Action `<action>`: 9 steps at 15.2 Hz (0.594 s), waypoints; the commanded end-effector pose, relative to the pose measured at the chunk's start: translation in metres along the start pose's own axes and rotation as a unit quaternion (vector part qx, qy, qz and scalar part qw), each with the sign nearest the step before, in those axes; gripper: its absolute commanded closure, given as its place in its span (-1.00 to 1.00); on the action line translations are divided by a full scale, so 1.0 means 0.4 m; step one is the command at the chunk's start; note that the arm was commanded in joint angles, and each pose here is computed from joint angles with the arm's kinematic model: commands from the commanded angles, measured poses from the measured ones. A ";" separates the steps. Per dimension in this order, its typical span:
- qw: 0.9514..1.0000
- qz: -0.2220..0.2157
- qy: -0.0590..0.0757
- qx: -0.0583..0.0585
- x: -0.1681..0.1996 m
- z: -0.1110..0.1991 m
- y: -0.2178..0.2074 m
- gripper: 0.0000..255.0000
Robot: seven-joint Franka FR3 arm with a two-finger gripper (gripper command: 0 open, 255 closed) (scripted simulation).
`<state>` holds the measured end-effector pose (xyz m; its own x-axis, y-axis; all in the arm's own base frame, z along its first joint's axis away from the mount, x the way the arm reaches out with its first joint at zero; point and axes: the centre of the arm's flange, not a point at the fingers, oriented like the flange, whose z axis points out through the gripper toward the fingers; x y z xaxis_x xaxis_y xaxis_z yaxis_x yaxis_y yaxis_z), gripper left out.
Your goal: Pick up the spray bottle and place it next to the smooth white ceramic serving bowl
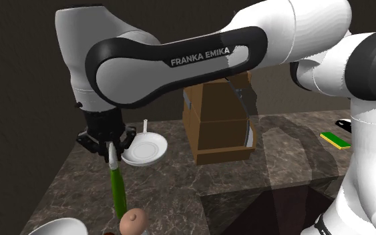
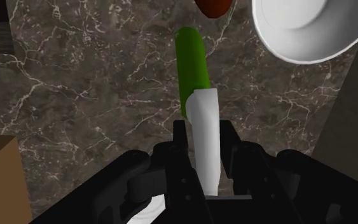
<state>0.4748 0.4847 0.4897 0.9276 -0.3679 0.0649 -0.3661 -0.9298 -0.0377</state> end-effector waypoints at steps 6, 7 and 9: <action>1.000 0.000 0.000 0.000 -0.005 0.094 0.005 1.00; 1.000 0.000 0.000 0.000 -0.006 0.108 0.005 1.00; 1.000 0.000 0.000 0.000 -0.007 0.118 0.006 1.00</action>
<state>0.4750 0.4839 0.4442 0.9276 -0.3678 0.0646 -0.3661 -0.9298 -0.0377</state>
